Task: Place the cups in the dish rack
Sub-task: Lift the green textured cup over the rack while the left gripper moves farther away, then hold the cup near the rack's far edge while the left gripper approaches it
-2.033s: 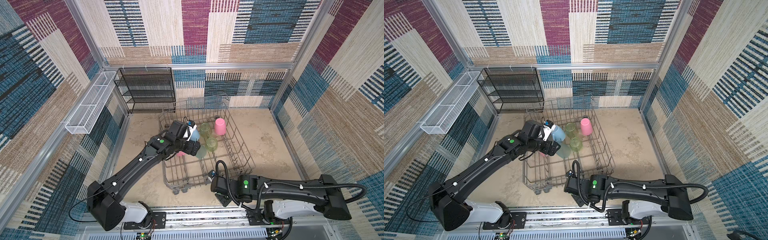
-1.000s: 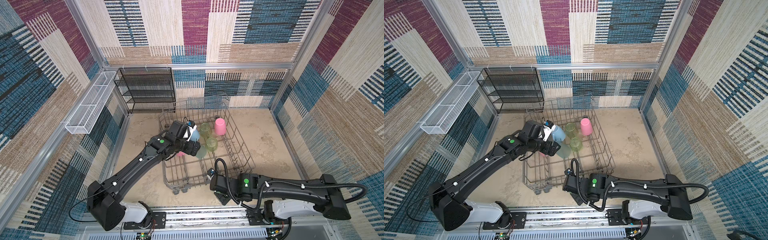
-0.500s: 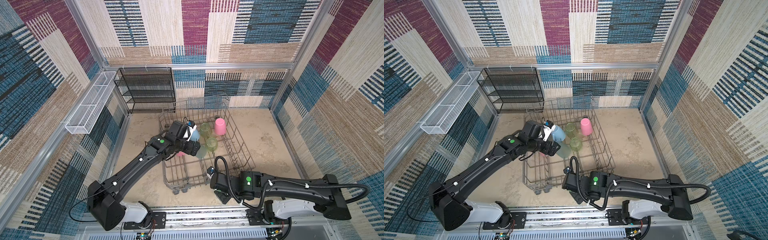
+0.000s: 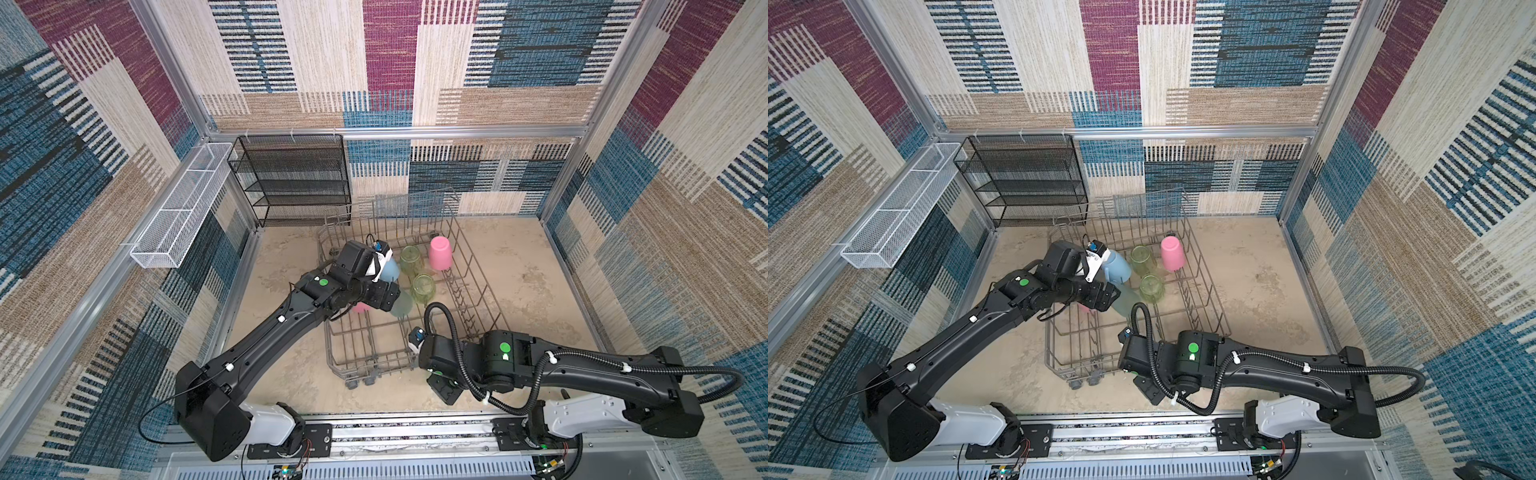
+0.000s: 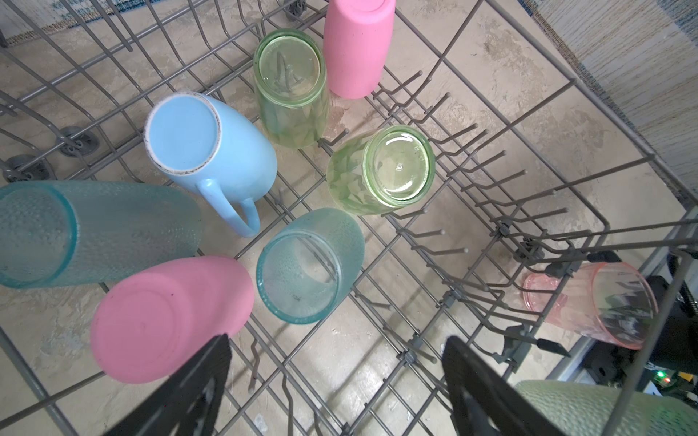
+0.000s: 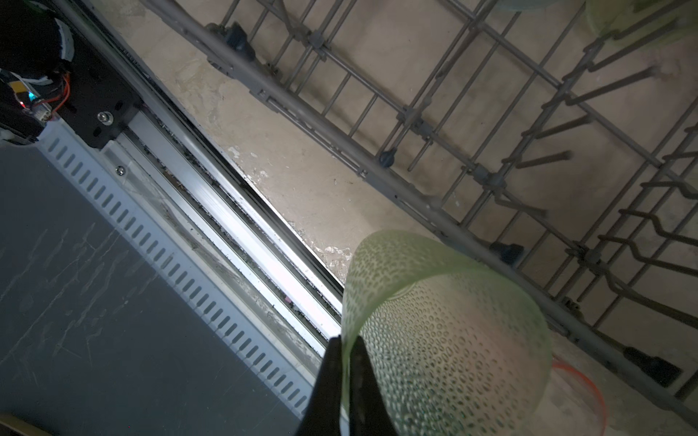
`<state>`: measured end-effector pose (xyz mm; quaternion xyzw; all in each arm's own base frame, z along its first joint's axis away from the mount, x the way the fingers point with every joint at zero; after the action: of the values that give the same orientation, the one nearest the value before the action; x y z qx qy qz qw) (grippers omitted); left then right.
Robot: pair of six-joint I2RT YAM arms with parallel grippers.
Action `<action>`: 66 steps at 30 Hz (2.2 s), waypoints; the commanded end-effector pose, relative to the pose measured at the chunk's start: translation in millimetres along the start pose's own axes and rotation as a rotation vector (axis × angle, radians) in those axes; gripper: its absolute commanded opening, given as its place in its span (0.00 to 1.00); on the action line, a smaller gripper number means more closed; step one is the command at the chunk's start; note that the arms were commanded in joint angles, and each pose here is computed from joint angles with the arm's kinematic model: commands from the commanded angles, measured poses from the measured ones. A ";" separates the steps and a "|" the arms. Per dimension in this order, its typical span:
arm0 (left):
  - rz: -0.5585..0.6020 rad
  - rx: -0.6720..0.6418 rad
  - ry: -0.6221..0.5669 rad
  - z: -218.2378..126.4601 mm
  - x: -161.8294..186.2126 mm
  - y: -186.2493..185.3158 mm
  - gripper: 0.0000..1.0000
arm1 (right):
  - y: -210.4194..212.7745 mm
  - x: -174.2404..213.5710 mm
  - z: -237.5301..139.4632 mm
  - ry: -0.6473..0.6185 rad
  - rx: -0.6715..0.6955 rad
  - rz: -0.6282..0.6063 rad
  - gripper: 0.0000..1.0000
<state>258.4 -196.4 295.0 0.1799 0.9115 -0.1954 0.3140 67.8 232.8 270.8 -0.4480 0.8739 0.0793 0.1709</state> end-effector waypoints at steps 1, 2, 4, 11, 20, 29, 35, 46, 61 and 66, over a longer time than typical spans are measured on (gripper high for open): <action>-0.005 0.001 -0.011 -3.0 -1.8 0.0 0.91 | -1.9 -1.1 -9.0 0.008 0.012 -0.030 0.00; -0.005 0.001 -0.009 -3.2 -1.6 -0.1 0.91 | -1.8 -2.4 -11.9 0.006 0.011 -0.032 0.00; -0.004 0.002 -0.012 -3.7 -1.7 -0.4 0.91 | -1.9 -5.4 -18.5 -0.006 0.007 -0.033 0.00; -0.013 0.004 -0.008 -4.4 -2.1 -0.4 0.91 | -3.3 -34.4 -57.2 -0.131 0.026 -0.040 0.00; -0.065 -0.002 -0.034 -15.2 -9.3 11.1 0.91 | -40.6 -85.7 -93.4 -0.287 0.085 0.020 0.00; -0.172 0.021 -0.099 -30.0 -18.7 31.8 0.91 | -100.4 -130.7 -87.5 -0.390 0.200 0.126 0.00; -0.228 0.034 -0.156 -42.2 -23.8 42.8 0.92 | -145.7 -150.3 -70.8 -0.459 0.227 0.244 0.00; -0.301 0.002 -0.241 -62.0 -38.9 51.8 0.94 | -177.0 -198.4 -86.0 -0.787 0.168 0.249 0.00; -0.566 0.185 -0.289 -66.3 -76.3 58.1 0.99 | -178.6 -205.7 -57.9 -1.048 0.110 0.179 0.00; -0.728 0.249 -0.309 -70.8 -88.6 68.3 0.99 | -181.8 -198.3 -57.9 -1.135 0.080 0.148 0.00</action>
<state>313.5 -122.9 375.8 -0.1089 0.8523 -0.3748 0.3482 310.5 259.2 376.1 -0.2646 0.7389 0.2488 0.5675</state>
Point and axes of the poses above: each gripper's point midway between its finger pads, its own z axis out along the fingers, its own y axis along the line the jaws close on, x = y × z, the point moved 9 cm from there along -z, back along the fingers, and after that the axes turned 8 degrees about -z, right-handed, at the moved point
